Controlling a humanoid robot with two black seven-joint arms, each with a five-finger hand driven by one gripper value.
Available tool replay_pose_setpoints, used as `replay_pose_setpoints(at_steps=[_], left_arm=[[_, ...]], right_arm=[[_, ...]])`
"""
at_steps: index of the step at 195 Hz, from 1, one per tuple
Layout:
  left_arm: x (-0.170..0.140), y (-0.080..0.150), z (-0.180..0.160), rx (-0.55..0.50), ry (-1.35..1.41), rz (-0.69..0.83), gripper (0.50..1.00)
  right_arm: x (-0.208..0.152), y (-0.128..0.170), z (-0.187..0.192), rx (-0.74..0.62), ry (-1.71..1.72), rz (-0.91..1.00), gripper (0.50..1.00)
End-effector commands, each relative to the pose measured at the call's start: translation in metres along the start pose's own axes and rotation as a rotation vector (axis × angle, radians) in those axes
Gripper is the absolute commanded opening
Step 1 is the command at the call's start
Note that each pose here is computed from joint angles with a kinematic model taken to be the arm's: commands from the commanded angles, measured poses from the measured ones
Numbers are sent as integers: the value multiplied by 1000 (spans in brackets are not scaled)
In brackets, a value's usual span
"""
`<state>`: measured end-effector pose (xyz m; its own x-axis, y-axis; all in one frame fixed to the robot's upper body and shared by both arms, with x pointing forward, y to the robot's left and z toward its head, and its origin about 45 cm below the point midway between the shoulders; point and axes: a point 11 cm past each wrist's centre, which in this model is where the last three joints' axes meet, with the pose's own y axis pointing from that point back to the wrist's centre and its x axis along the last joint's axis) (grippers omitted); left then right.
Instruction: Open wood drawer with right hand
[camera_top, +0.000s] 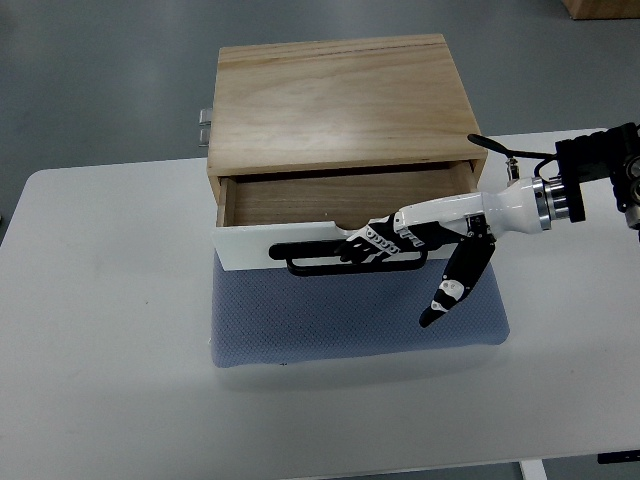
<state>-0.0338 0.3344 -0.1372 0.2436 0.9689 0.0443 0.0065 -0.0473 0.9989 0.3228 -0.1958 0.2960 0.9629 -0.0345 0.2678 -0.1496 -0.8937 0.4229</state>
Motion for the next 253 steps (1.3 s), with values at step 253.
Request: replay_pose_setpoints(at_steps=[253], left_arm=[[0,0,0,0,0,0,1000]], right_arm=[[103,152,-31,259,-239,592,954]])
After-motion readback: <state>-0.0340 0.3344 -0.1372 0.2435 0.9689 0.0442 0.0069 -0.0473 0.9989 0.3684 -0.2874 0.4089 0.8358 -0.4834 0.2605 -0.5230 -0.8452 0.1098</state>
